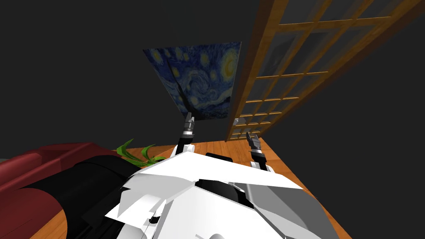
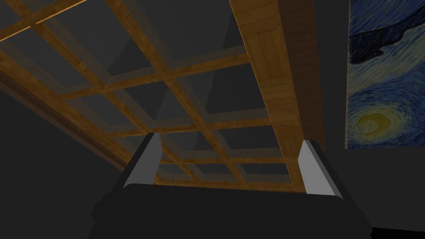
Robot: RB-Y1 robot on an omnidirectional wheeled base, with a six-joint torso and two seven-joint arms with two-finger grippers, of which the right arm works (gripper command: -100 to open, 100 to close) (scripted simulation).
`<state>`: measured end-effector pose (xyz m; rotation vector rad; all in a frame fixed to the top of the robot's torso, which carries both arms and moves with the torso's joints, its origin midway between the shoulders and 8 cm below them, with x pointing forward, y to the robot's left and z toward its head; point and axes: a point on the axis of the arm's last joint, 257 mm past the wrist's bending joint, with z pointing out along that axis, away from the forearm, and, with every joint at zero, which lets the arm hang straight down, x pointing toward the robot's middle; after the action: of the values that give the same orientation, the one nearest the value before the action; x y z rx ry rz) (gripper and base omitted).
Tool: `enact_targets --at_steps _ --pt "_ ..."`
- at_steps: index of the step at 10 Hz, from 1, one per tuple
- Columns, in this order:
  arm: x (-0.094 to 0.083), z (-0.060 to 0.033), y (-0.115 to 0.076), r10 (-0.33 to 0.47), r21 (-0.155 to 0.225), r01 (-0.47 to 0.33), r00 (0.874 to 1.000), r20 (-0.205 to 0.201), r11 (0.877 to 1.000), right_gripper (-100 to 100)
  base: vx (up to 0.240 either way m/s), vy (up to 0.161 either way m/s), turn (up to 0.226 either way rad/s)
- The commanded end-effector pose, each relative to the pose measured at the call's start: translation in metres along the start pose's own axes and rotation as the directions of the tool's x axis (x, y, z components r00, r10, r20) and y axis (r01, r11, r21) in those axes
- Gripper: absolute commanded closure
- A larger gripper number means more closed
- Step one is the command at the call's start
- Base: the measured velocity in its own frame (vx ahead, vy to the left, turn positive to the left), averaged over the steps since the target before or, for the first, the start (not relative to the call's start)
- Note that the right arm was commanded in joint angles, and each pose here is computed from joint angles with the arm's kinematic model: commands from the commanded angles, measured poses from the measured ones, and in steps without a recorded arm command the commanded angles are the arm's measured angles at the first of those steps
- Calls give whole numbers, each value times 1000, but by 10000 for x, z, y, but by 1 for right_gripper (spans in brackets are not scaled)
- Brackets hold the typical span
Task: Pull the door open
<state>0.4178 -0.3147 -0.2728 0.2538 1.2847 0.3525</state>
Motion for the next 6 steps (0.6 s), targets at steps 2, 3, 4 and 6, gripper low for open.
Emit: enact_targets --at_steps 2,3,4,6 --pt "191 -39 -109 -69 6 69 997 -44 998 -100 50 -33 122" --pt "263 -56 -144 -99 5 100 993 -61 995 -100 90 -41 166" --pt "347 -86 -186 -128 6 129 988 -81 992 -100 94 -45 153" --pt "507 -149 -265 -179 4 181 976 -121 984 -100 74 -56 129"
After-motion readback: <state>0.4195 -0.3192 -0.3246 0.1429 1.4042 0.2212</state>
